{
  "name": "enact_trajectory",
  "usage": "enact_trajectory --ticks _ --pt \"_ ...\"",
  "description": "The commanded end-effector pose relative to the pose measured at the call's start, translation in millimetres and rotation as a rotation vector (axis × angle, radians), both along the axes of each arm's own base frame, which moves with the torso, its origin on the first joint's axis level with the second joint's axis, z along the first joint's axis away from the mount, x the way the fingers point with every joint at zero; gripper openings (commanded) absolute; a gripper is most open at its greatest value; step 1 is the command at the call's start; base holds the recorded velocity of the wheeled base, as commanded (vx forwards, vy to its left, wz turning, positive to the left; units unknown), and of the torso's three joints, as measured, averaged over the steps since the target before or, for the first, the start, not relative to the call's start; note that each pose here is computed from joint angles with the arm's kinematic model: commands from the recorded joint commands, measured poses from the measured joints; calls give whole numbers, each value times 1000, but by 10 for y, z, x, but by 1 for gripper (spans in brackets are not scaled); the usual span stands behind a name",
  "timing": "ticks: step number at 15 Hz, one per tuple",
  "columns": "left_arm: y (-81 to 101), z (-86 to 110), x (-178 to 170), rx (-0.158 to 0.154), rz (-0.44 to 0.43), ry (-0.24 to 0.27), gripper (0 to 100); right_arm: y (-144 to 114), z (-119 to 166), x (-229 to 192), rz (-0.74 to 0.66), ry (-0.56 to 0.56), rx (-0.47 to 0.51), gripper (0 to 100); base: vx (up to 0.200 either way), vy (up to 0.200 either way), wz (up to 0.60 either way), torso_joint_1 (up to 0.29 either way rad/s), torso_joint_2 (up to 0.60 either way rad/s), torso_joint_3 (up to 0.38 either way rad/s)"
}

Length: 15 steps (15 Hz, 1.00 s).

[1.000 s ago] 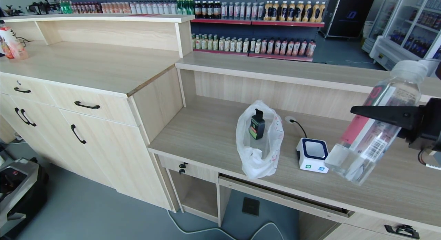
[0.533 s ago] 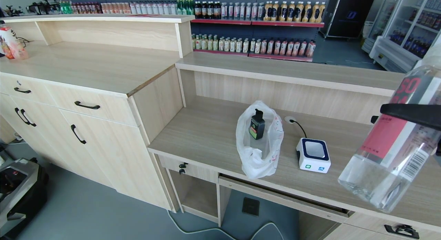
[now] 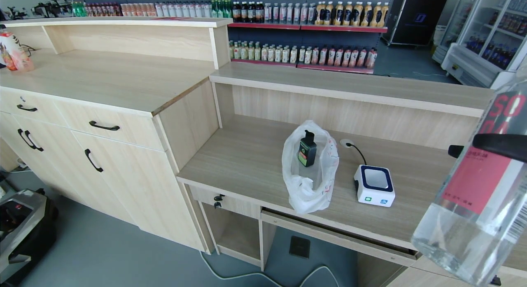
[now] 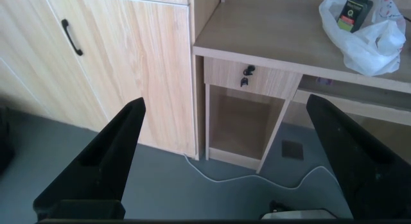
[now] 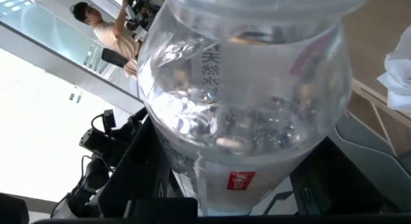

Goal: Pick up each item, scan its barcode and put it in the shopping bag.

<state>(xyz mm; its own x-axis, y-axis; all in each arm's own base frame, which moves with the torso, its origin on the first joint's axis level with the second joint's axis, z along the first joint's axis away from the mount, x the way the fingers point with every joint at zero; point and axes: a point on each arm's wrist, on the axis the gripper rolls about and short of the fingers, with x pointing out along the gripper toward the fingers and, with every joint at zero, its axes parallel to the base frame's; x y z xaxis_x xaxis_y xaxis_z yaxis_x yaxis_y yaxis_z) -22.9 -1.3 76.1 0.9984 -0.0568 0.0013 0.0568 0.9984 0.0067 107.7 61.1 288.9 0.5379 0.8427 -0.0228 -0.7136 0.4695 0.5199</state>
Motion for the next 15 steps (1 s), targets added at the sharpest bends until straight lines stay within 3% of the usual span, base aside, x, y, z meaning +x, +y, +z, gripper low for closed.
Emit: enact_trajectory --ticks 1,15 --pt "0 0 0 0 0 0 100 33 10 -24 33 -6 1 0 0 0 0 0 0 0" --pt "0 0 0 0 0 0 100 92 -22 -79 97 4 -7 0 0 0 0 0 0 0"
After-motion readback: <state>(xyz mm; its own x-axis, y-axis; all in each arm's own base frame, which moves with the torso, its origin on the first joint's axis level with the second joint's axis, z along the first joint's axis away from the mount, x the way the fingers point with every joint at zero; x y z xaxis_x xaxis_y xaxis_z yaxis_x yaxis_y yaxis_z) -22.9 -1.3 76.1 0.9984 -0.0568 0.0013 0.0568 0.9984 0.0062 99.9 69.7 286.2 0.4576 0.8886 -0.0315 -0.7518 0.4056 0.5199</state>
